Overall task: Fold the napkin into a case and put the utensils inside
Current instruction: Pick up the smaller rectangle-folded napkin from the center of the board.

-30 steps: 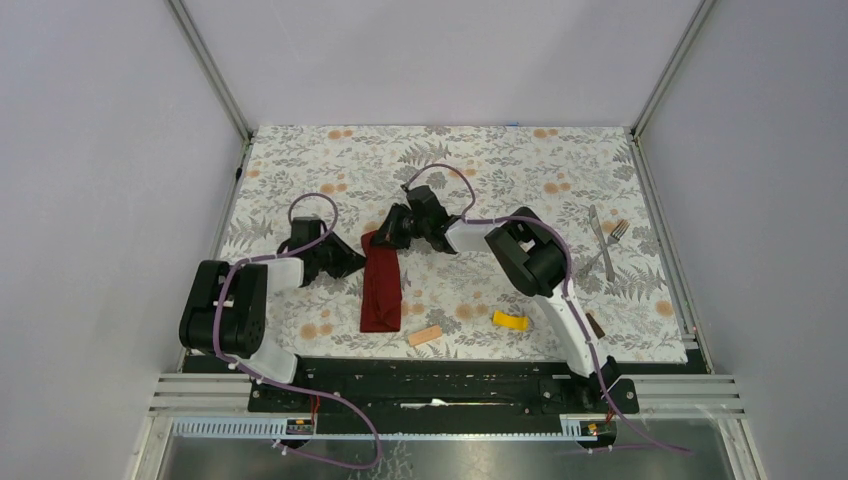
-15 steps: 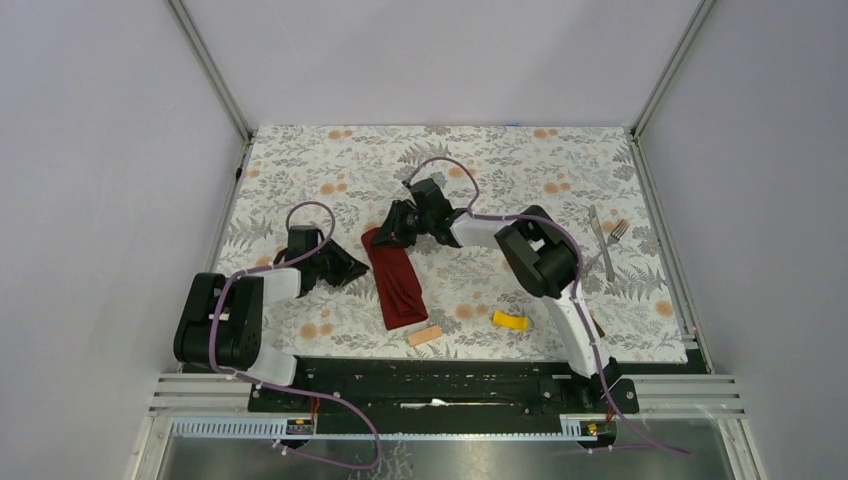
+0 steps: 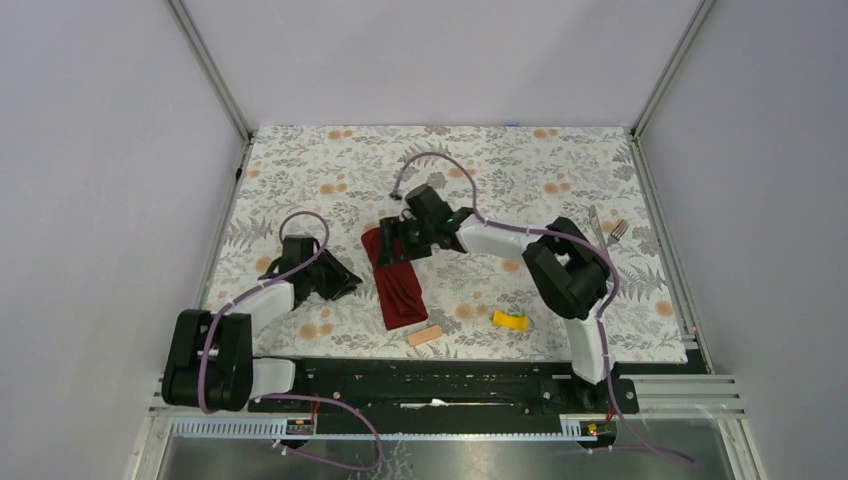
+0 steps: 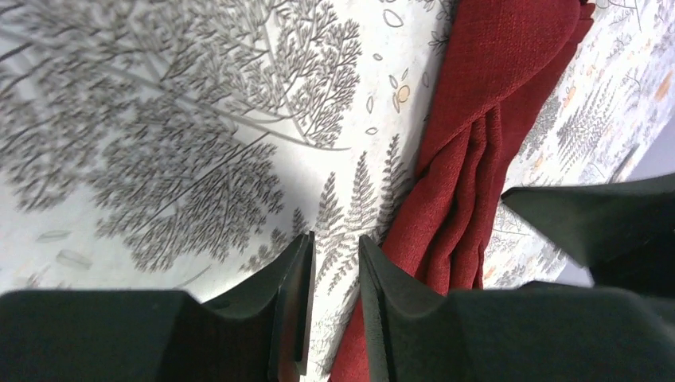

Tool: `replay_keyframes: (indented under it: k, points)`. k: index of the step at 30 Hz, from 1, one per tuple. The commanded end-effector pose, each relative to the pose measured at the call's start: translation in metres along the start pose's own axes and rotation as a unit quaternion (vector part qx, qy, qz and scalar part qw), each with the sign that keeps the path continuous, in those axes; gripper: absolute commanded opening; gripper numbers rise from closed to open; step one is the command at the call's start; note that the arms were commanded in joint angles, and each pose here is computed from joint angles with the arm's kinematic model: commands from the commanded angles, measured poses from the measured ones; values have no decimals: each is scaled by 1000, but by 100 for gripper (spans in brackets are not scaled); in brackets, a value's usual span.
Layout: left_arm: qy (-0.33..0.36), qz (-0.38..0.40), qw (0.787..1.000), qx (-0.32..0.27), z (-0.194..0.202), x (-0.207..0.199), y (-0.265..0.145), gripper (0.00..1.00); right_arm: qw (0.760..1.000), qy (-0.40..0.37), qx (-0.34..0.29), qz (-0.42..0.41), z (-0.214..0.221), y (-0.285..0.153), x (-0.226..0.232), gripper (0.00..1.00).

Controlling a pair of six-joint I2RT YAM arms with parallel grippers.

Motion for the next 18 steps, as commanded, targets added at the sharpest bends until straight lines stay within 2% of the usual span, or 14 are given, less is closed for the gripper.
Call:
replay_keyframes:
  k: [1, 8, 14, 18]
  points:
    - [24, -50, 997, -48, -16, -9, -25, 34, 981, -150, 7, 122, 28, -8, 25, 81]
    - [35, -90, 990, -104, -30, -17, -54, 41, 940, -206, -16, 271, 54, 5, 35, 81]
    - [26, -96, 990, -104, -28, -13, -55, 41, 916, -222, -28, 334, 67, 16, 46, 75]
    - [13, -107, 988, -107, -30, -10, -53, 41, 914, -219, -20, 340, 79, 30, 49, 74]
Point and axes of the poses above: each gripper's point midway between its finger pads, its own y axis out along the fingers, its own x axis along the line the jaws close on, z = x × y, the point moved 8 cm from there along -y, back along the fingers, and after that the axes turned 6 degrees about y, right-handed, at the moved point
